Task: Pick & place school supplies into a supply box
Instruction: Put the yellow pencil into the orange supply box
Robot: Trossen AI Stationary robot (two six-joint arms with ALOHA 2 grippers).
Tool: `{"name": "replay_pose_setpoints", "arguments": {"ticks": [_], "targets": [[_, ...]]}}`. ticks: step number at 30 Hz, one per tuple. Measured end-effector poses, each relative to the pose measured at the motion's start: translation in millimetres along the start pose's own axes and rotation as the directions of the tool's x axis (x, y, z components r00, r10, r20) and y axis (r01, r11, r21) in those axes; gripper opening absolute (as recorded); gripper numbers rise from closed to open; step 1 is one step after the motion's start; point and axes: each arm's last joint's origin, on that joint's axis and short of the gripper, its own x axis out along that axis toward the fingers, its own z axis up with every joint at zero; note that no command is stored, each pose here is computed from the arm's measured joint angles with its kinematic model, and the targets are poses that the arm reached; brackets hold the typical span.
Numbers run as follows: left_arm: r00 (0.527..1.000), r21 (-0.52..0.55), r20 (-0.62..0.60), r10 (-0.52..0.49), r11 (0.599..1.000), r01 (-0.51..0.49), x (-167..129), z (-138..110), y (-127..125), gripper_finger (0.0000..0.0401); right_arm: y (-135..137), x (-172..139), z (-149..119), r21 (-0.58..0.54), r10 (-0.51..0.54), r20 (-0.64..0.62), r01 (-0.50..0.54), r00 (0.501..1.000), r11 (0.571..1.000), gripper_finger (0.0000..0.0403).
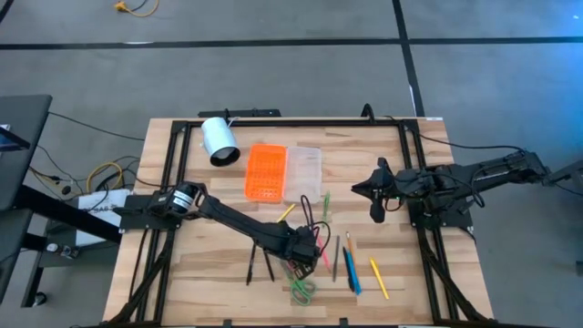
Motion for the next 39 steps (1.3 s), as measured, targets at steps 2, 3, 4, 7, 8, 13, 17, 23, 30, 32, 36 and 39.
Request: {"name": "replay_pose_setpoints", "arguments": {"ticks": [2, 3, 4, 7, 8, 13, 17, 23, 30, 32, 36, 39], "targets": [[1.0, 0.004, 0.0, 0.003, 1.0, -0.003, 0.2, -0.2, 0.3, 0.0141, -0.1, 0.1, -0.1, 0.0, 0.0, -0.001, 0.0, 1.0, 1.0, 0.0031], [1.0, 0.003, 0.006, -0.004, 1.0, 0.004, 0.2, 0.7, -0.2, 0.0141, -0.1, 0.0, 0.0, 0.0, 0.0, -0.001, 0.0, 1.0, 1.0, 0.0031], [1.0, 0.001, 0.017, -0.014, 1.0, 0.014, 0.2, 1.9, -1.1, 0.0141, -0.1, 0.0, 0.0, 0.0, 0.0, -0.001, 0.0, 1.0, 1.0, 0.0031], [0.997, -0.002, 0.055, -0.061, 0.998, 0.062, 0.0, 6.2, -5.2, 0.0141, -0.1, 0.0, 0.0, 0.0, 0.0, -0.001, 0.0, 1.0, 1.0, 0.0031], [0.994, -0.004, 0.068, -0.08, 0.997, 0.081, -0.1, 7.9, -6.7, 0.0141, -0.1, 0.0, 0.0, 0.0, 0.0, -0.001, 0.0, 1.0, 1.0, 0.0031], [0.992, -0.012, 0.06, -0.108, 0.994, 0.109, 4.2, 10.0, -7.2, 0.0142, -0.1, 0.0, 0.0, 0.0, 0.0, -0.001, 0.0, 1.0, 1.0, 0.0031], [0.991, -0.02, 0.013, -0.132, 0.991, 0.132, 21.1, 6.7, -8.6, 0.0142, -0.1, 0.0, 0.0, 0.006, 0.0, 0.0, 0.0, 1.0, 1.0, 0.0031], [0.988, -0.041, 0.016, -0.153, 0.987, 0.154, 29.3, 3.4, -14.5, 0.0142, -0.2, 0.0, -0.7, 0.017, -0.002, -0.007, 0.002, 1.0, 1.0, 0.0031], [0.994, -0.026, -0.012, -0.11, 0.994, 0.109, 31.1, -0.6, -11.2, 0.0113, -0.2, 0.1, -1.0, 0.023, -0.002, -0.01, 0.003, 1.0, 1.0, 0.0031], [0.995, -0.025, -0.02, -0.095, 0.995, 0.095, 31.5, -1.5, -9.8, 0.0087, -0.2, 0.0, -0.9, 0.024, -0.002, -0.009, 0.002, 1.0, 1.0, 0.0031], [0.997, -0.022, -0.042, -0.061, 0.998, 0.06, 32.3, -3.8, -6.7, 0.0022, -0.2, 0.0, -0.8, 0.025, -0.002, -0.008, 0.002, 1.0, 1.0, 0.0031], [0.998, -0.015, -0.048, -0.05, 0.999, 0.049, 32.2, -4.5, -5.7, 0.0013, -0.2, 0.0, -0.7, 0.028, -0.002, -0.007, 0.002, 1.0, 1.0, 0.0031]]}}
